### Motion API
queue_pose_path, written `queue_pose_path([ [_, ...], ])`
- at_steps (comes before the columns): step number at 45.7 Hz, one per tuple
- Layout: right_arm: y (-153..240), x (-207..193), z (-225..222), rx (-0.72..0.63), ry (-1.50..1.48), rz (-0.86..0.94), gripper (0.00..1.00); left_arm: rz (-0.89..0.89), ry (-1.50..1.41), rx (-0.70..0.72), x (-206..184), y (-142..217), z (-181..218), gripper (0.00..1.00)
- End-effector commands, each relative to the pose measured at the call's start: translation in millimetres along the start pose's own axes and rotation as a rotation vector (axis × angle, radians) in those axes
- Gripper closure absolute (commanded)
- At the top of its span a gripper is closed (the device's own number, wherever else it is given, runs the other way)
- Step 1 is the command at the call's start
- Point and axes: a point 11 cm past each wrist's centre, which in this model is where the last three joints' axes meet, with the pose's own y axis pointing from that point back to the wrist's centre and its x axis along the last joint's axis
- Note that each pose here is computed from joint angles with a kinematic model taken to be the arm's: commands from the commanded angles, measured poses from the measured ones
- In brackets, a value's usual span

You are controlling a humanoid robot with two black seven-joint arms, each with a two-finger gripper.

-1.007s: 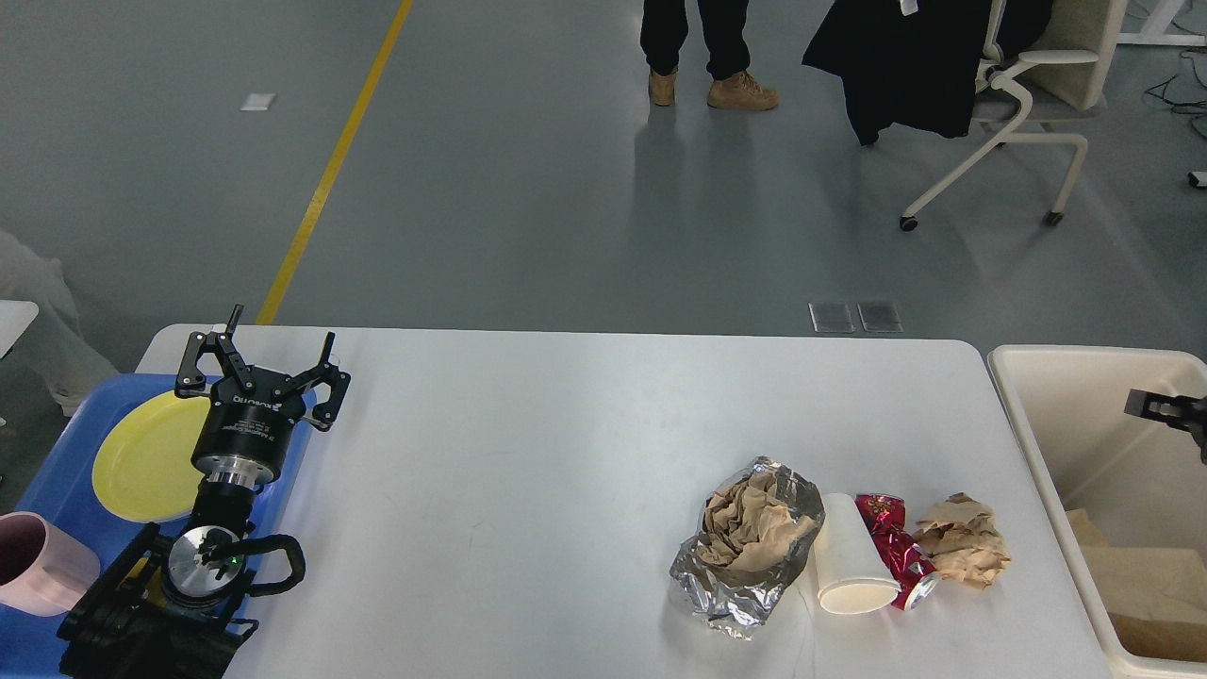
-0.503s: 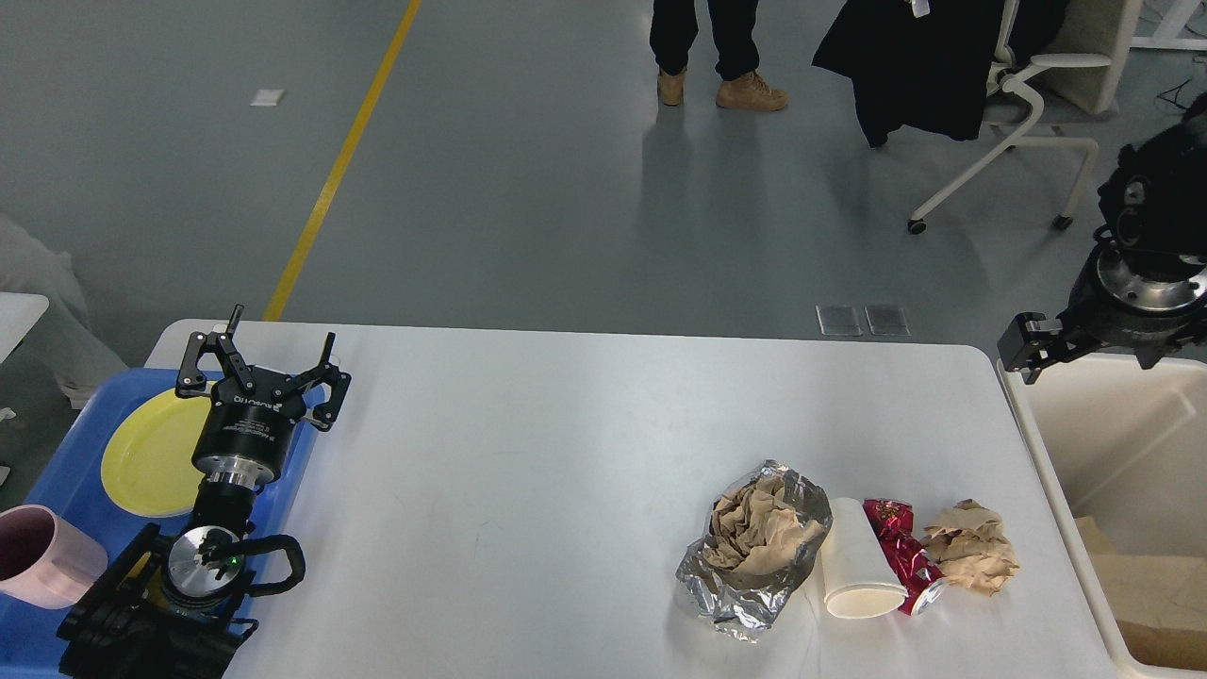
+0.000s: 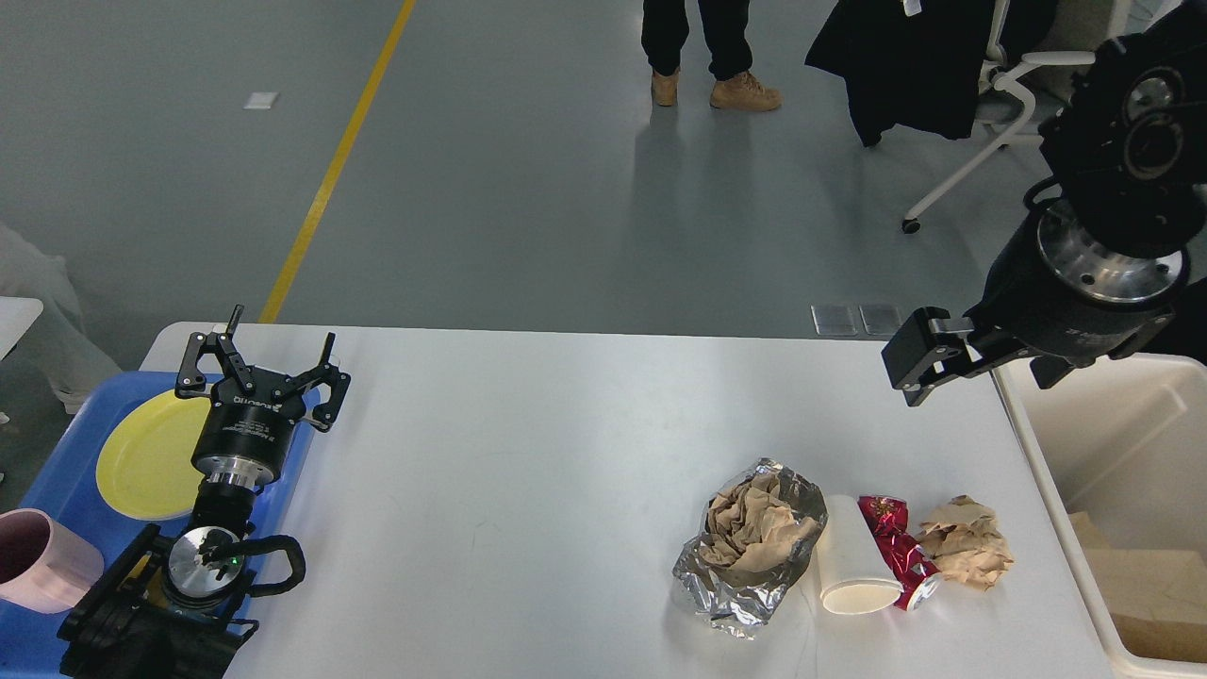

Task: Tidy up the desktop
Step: 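Raise the right gripper and reach over the crumpled foil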

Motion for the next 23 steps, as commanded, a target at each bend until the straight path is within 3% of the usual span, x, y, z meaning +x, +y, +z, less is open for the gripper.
queue_pose_path([
  [1,2,2,-6,0.021,-0.007,0.018,0.02,-0.001,-0.001,0.0,0,0,0,0.04],
  [5,-5,3,-7,0.026,-0.011,0.021,0.02,-0.001,-0.001,0.0,0,0,0,0.04],
  [12,-50,10,-18,0.067,-0.039,0.042,0.01,-0.001,-0.001,0.0,0,0,0,0.04],
  [23,-112,5,-87,0.243,-0.045,0.02,0.02,-0.001,0.0,0.001,0,0,0,0.04],
])
